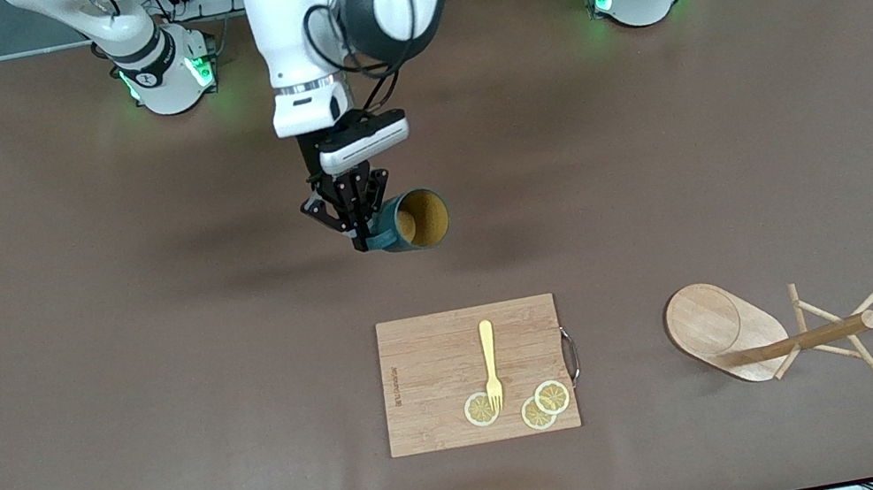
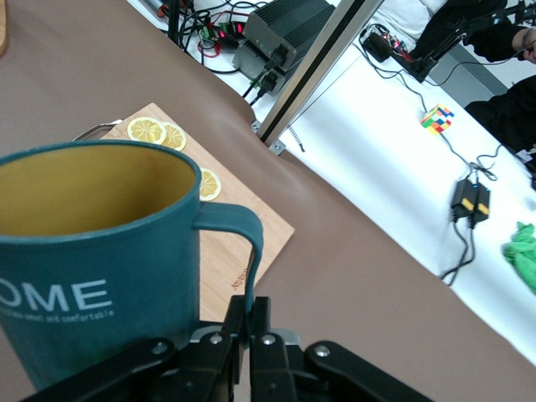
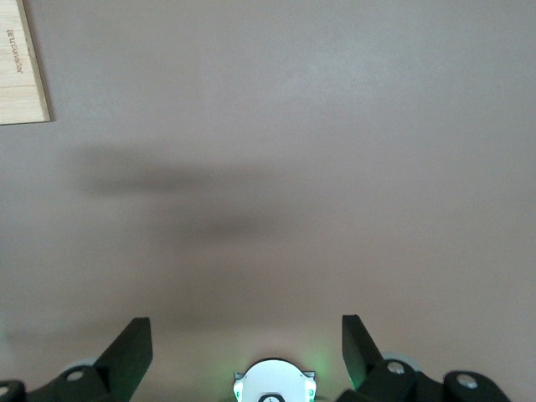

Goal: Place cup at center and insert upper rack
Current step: 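Lift the teal mug by its handle with the left gripper, then carry the mug with the left gripper toward the wooden mug tree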

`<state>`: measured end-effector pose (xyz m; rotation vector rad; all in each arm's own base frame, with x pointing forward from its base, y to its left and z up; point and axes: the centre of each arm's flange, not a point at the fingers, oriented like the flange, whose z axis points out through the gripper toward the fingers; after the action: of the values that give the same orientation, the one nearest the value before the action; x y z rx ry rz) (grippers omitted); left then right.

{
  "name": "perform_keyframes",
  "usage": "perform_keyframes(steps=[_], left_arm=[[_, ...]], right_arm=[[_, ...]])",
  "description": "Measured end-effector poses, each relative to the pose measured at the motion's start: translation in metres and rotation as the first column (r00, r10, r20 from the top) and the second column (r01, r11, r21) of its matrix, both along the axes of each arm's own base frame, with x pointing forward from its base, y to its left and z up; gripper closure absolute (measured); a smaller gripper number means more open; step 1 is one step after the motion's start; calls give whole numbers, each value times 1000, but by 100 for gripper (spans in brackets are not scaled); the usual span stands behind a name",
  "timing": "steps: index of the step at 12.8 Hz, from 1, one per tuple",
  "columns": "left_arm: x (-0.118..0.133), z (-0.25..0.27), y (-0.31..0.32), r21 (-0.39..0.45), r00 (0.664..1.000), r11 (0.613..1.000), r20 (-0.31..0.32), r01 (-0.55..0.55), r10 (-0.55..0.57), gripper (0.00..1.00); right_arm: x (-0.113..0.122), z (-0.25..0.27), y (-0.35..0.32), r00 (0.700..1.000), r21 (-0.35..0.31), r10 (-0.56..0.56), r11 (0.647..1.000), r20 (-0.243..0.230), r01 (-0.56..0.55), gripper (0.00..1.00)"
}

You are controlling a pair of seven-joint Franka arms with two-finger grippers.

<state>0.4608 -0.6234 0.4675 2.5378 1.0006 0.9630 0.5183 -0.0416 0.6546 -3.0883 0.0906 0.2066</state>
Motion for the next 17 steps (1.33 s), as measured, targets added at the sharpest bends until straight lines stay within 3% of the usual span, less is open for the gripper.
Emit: perform_keyframes(steps=[6, 9, 15, 17], left_arm=[[33, 76, 50, -148, 996, 989, -89, -21, 8, 94], [34, 84, 63, -193, 990, 980, -138, -49, 22, 94], [30, 98, 113, -321, 953, 936, -301, -141, 40, 94], [27, 89, 135, -396, 951, 905, -307, -153, 26, 94]], right_arm=[[0, 0, 0, 1000, 0, 1, 1000, -1, -1, 0], [0, 0, 0, 1000, 0, 1, 1000, -1, -1, 0], [0, 0, 0, 1000, 0, 1, 1000, -1, -1, 0], [0, 0, 1, 1000, 0, 1, 1000, -1, -1, 0]])
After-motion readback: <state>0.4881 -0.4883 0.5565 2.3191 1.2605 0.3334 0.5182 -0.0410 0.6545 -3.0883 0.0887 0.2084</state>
